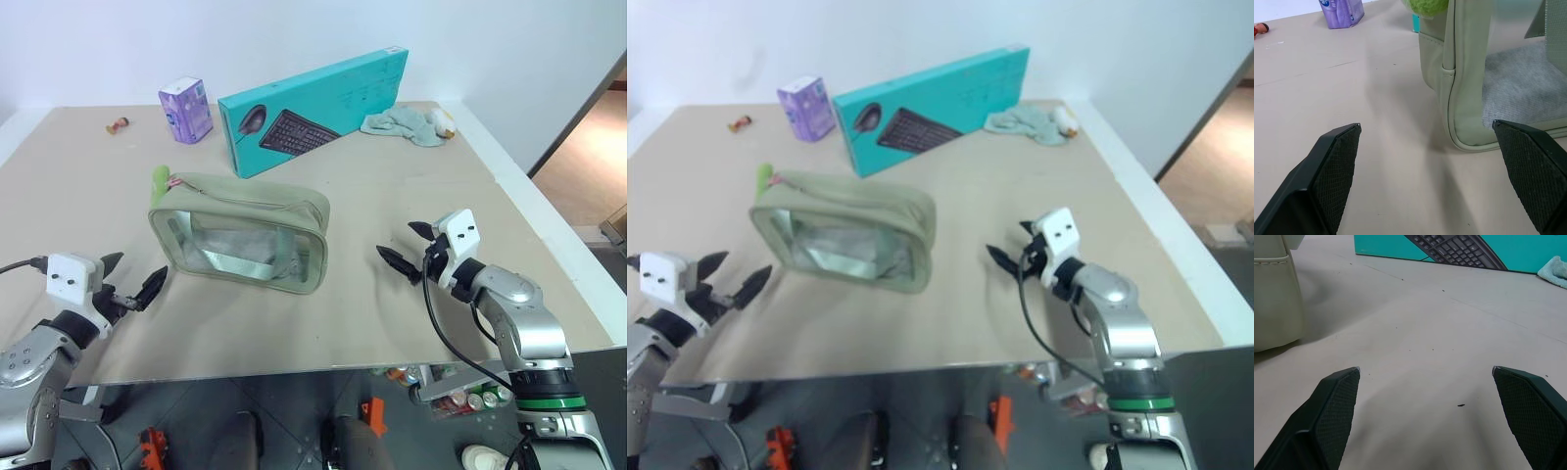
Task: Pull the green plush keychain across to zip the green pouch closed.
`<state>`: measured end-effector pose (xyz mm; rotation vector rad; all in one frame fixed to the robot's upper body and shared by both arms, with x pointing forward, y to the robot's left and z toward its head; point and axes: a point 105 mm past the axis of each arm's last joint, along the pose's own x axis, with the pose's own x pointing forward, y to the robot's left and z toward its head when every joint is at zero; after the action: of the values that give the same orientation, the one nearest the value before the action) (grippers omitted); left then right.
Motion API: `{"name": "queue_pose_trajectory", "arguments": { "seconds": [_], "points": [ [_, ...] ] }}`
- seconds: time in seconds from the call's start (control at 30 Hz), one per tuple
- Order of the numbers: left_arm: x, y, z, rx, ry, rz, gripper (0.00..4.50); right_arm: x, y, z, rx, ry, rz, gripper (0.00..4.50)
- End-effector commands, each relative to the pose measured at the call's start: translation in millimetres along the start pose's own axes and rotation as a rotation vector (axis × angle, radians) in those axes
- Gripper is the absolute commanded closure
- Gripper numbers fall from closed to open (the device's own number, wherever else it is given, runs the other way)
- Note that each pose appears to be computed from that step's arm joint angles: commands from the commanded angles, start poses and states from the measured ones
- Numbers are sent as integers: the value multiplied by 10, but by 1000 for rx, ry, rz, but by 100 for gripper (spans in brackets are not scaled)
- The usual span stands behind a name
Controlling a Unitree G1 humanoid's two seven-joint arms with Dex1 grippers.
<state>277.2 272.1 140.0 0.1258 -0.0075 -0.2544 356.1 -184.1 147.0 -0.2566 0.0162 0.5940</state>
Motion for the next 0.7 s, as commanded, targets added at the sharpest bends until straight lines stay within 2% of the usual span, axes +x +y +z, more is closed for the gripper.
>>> {"name": "queue_pose_trajectory", "arguments": {
  "seconds": [0.03, 0.7],
  "points": [
    [-23, 61, 145, 34, -49, 12, 3, -24, -88, 186, -35, -58, -24, 0],
    [-30, 18, 203, 21, -79, -15, 3, 20, -114, 201, -17, -64, -27, 0]
  ]
}}
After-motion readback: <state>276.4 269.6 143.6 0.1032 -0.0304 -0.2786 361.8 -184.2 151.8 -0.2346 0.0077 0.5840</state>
